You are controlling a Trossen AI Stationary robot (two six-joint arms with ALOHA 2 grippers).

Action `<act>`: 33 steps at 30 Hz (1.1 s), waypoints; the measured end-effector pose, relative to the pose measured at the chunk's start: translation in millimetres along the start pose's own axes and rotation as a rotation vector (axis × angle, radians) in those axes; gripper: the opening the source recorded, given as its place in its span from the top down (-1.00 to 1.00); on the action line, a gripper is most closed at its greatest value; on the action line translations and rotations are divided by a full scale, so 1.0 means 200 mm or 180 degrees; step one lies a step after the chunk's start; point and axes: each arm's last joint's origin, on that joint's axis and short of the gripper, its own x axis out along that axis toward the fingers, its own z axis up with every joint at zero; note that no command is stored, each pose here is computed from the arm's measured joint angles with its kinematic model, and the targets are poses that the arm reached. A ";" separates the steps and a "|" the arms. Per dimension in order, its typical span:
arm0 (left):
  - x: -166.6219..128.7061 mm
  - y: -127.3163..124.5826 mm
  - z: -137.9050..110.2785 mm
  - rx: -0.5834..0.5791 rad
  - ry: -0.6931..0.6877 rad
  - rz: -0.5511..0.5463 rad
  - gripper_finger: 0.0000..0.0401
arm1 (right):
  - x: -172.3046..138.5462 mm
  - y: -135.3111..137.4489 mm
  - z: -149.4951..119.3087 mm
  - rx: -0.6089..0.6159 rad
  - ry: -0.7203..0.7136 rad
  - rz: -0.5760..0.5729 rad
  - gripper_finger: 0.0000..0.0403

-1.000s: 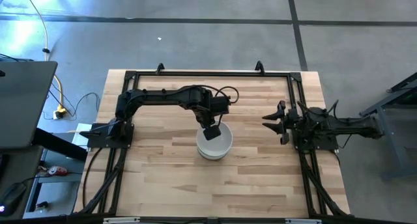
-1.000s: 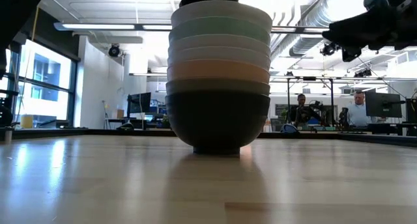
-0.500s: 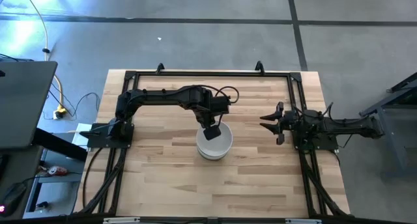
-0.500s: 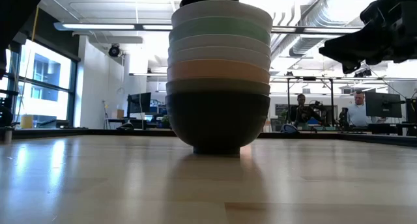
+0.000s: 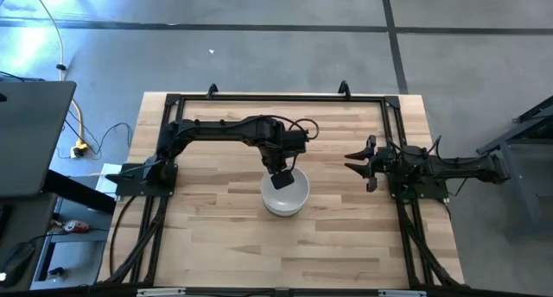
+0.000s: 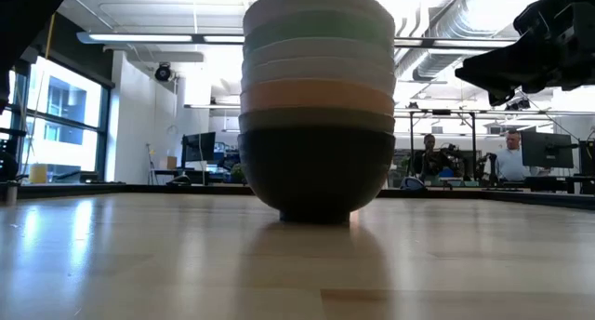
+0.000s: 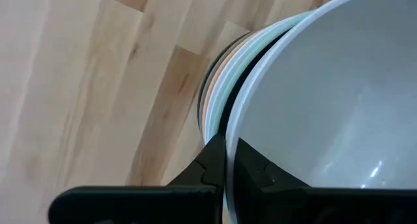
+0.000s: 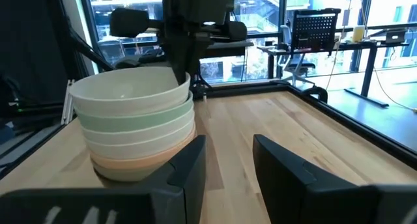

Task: Nest bowls inside each other
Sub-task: Stack the white bowl on the green bowl

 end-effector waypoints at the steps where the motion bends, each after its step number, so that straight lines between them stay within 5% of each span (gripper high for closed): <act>1: 0.01 -0.01 0.00 0.0017 0.0012 -0.0003 1.00 | 0.00 0.00 0.00 0.0002 0.0001 0.0001 0.42; 18: 0.03 -0.03 0.02 0.0055 -0.0138 0.0166 0.93 | 0.00 0.00 -0.01 0.0076 0.0051 0.0005 0.42; 33: 0.03 -0.06 -0.01 0.0116 -0.0139 0.0244 0.45 | 0.00 0.00 -0.01 0.0073 0.0079 0.0031 0.42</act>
